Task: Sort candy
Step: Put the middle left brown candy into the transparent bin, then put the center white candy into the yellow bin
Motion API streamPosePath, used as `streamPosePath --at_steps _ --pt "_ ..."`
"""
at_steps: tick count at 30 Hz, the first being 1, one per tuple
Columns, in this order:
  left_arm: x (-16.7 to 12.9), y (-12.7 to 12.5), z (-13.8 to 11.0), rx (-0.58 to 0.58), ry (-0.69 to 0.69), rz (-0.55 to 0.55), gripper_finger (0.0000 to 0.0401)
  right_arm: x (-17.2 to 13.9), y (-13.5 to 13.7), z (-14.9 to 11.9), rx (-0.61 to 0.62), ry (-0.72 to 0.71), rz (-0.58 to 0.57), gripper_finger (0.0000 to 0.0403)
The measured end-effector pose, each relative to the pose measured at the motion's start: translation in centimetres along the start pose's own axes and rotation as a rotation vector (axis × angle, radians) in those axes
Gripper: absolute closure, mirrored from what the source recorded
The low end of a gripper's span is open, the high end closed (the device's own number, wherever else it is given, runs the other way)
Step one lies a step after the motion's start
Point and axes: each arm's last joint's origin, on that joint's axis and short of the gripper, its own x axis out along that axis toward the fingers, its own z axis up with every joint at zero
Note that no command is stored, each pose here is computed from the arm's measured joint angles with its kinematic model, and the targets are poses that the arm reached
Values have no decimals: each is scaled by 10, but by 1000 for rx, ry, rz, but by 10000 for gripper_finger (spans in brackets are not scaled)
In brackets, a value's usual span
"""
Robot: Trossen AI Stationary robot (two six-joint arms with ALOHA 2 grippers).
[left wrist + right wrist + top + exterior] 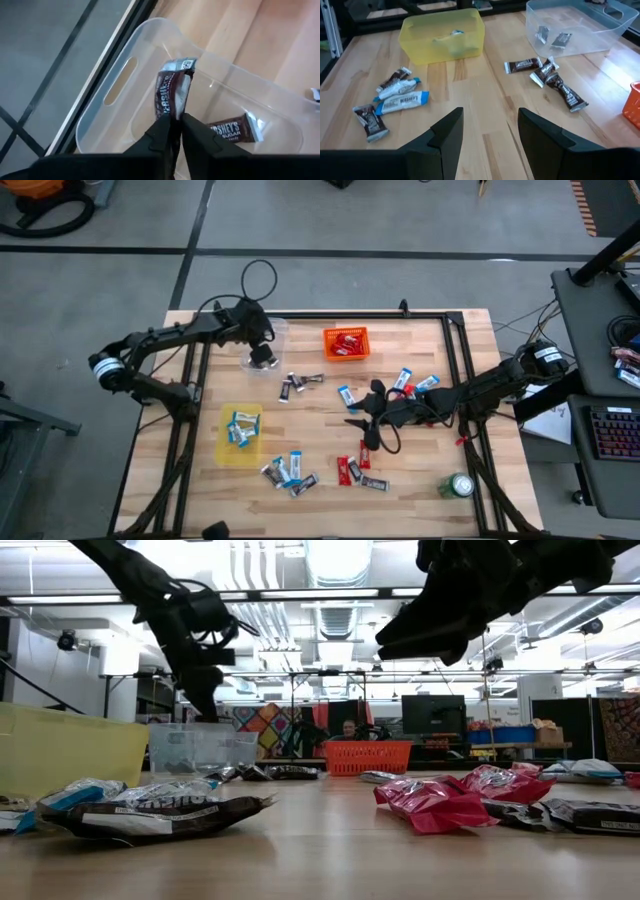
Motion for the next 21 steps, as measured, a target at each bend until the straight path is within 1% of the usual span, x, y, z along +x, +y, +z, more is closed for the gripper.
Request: streamPosePath --at_steps 3,7,9,11,13,15,19,21 --pt "-3 1 0 -14 4 6 334 0 -1 2 9 -19 0 227" --pt "-5 0 -1 -62 27 -2 293 1 -1 7 14 -27 -3 227" --pt "-5 -1 -3 -89 47 -8 277 2 -2 10 30 -36 -5 227" --pt "-6 -3 -6 -128 69 -44 267 2 -3 14 63 -44 -8 227" --pt "-9 -8 -6 -163 67 -121 263 3 -4 18 109 -58 -11 227" --pt "-15 -16 -4 -170 28 -182 264 4 -5 23 152 -65 -16 227" --pt "-31 -37 3 -133 -81 -224 273 5 -5 28 203 -40 -35 227" --pt "-42 -52 5 -95 -134 -262 279 5 -6 28 240 -21 -78 227"
